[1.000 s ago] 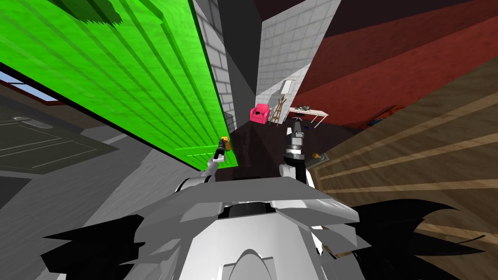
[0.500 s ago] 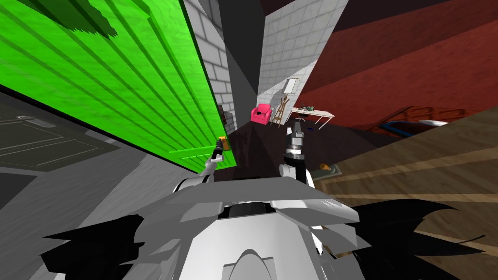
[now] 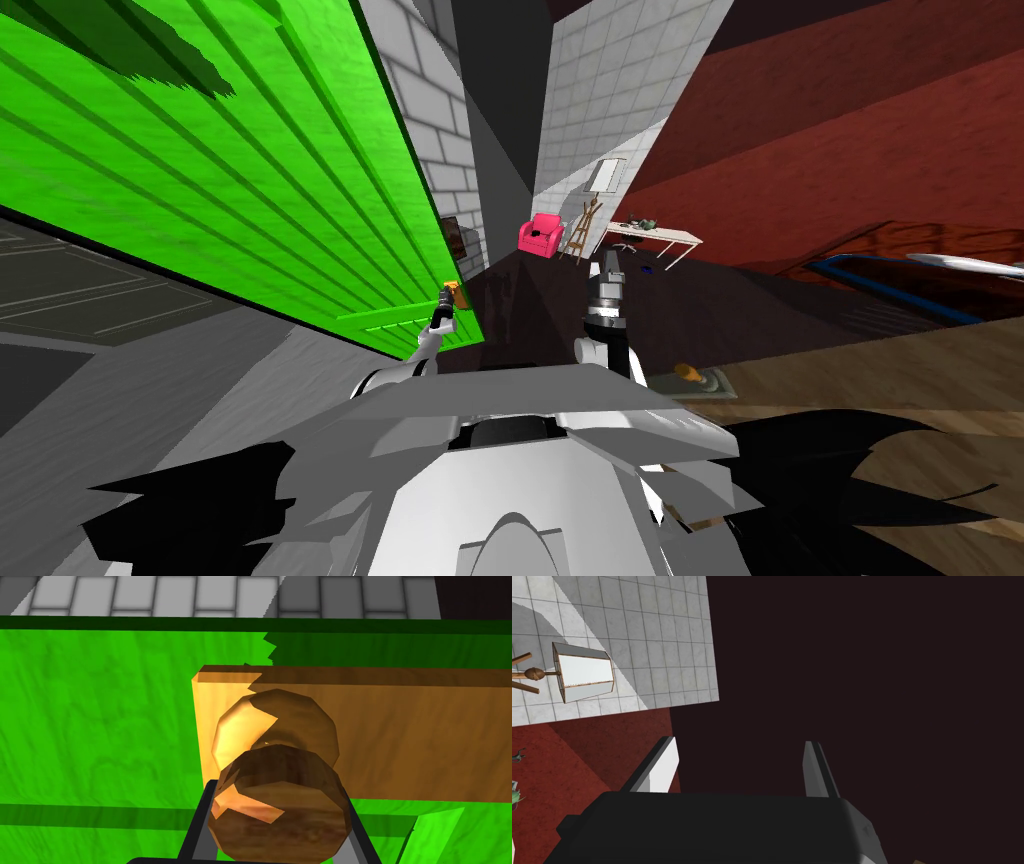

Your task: Push the door open

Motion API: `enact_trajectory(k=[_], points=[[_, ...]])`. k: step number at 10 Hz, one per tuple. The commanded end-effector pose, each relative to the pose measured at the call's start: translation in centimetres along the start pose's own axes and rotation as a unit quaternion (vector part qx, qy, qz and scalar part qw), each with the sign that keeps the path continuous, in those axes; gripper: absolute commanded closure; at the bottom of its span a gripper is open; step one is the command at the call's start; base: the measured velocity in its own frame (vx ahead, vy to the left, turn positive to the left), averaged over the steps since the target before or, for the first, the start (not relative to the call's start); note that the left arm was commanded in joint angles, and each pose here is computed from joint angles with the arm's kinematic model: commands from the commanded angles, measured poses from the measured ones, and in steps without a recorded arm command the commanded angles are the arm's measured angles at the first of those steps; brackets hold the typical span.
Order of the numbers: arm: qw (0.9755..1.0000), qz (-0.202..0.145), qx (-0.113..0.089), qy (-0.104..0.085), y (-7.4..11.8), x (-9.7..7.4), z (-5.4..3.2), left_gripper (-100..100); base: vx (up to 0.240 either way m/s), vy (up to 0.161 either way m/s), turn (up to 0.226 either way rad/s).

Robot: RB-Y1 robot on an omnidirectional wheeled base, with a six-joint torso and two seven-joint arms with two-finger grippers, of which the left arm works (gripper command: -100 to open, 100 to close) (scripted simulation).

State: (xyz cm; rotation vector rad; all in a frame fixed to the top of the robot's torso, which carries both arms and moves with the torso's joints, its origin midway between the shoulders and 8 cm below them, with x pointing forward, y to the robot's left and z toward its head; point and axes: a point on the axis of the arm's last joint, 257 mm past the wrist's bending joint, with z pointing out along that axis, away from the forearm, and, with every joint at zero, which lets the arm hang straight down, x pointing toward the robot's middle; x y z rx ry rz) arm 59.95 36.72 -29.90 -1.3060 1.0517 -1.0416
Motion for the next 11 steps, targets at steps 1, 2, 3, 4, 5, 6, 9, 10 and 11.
enact_trajectory(k=[1, 2, 3, 4, 5, 6, 9, 10, 11], points=[[1.0000, 0.000, 0.002, -0.008, -0.2, -0.8, 0.15, 100, 0.183, -0.052, 0.053], [0.9999, 0.000, 0.002, -0.013, -0.2, -1.4, 0.14, 100, 0.178, -0.062, 0.044], [0.9998, -0.001, 0.002, -0.018, -0.2, -2.0, 0.12, 100, 0.198, -0.091, 0.064], [0.9997, -0.001, 0.002, -0.024, -0.2, -2.7, 0.09, 100, 0.209, -0.088, 0.068], [0.9995, -0.001, 0.002, -0.031, -0.2, -3.3, 0.06, 100, 0.201, -0.076, 0.053], [0.9993, -0.001, 0.002, -0.037, -0.2, -4.0, 0.02, 100, 0.168, -0.073, 0.056], [0.9986, -0.002, 0.002, -0.054, -0.2, -5.9, -0.11, 100, 0.201, -0.069, 0.054], [0.9983, -0.002, 0.002, -0.058, -0.2, -6.4, -0.16, 100, 0.159, -0.083, 0.052], [0.9980, -0.002, 0.002, -0.063, -0.2, -6.9, -0.21, 100, 0.150, -0.071, 0.053]])
